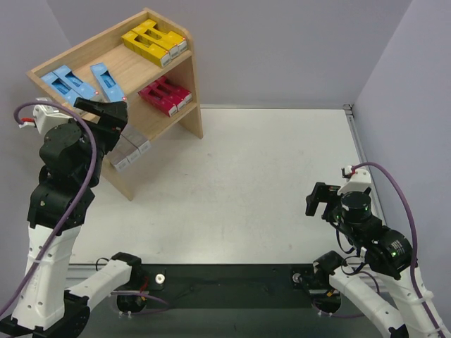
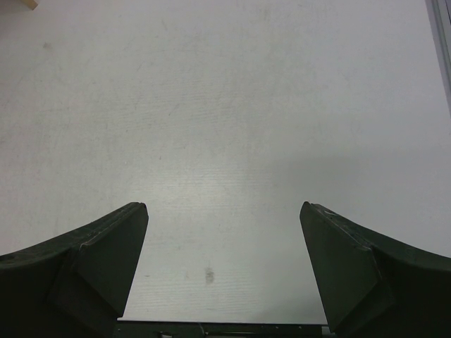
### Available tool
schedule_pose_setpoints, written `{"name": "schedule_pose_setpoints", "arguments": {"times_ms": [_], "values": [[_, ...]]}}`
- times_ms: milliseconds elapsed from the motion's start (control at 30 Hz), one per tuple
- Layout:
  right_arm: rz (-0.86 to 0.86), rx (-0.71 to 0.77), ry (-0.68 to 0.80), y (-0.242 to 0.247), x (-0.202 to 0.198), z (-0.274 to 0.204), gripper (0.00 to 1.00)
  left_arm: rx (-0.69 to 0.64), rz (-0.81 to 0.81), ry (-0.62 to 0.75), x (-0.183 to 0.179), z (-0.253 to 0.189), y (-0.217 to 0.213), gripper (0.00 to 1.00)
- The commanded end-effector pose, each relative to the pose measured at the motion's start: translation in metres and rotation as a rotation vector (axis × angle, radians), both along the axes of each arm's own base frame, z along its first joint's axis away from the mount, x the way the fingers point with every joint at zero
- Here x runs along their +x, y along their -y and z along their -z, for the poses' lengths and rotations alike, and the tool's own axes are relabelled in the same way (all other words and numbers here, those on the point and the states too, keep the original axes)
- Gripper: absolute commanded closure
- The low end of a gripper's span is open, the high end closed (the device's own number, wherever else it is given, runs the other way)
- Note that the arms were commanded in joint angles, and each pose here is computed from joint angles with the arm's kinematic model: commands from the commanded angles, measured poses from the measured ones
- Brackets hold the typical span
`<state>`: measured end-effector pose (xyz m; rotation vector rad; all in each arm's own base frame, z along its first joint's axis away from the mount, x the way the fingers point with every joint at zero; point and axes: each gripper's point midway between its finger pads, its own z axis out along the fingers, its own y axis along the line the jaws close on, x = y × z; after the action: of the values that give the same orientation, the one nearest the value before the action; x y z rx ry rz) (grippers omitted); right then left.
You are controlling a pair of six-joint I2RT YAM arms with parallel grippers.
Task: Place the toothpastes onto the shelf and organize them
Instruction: Place the toothpaste on the shelf, then adjust the toothpaste on the shelf.
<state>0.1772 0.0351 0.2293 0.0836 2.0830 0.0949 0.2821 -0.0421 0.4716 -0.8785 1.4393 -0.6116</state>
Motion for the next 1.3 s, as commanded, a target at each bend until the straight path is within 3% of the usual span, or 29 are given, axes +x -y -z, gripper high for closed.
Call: {"name": "schedule_pose_setpoints", "arguments": {"times_ms": [0, 133, 333, 633, 1267], "values": [[-0.004, -0.016, -0.015, -0.001, 0.001, 0.005, 0.05, 0.113, 0.117, 0.023, -0.015, -0.005, 0.012, 0.11], [-0.001, -0.021, -0.019, 0.000, 0.000, 0.007, 0.04, 0.245, 0.250, 0.123, -0.019, -0.031, 0.032, 0.19], [0.000, -0.020, -0.016, 0.001, 0.000, 0.007, 0.05, 0.455, 0.316, 0.083, -0.006, -0.035, 0.039, 0.21], [0.027, -0.031, -0.013, 0.007, -0.002, 0.007, 0.05, 0.539, 0.375, 0.024, 0.031, -0.019, 0.056, 0.21], [0.075, -0.049, -0.026, 0.013, 0.000, 0.012, 0.05, 0.692, 0.183, -0.020, 0.089, -0.026, 0.031, 0.21]]}}
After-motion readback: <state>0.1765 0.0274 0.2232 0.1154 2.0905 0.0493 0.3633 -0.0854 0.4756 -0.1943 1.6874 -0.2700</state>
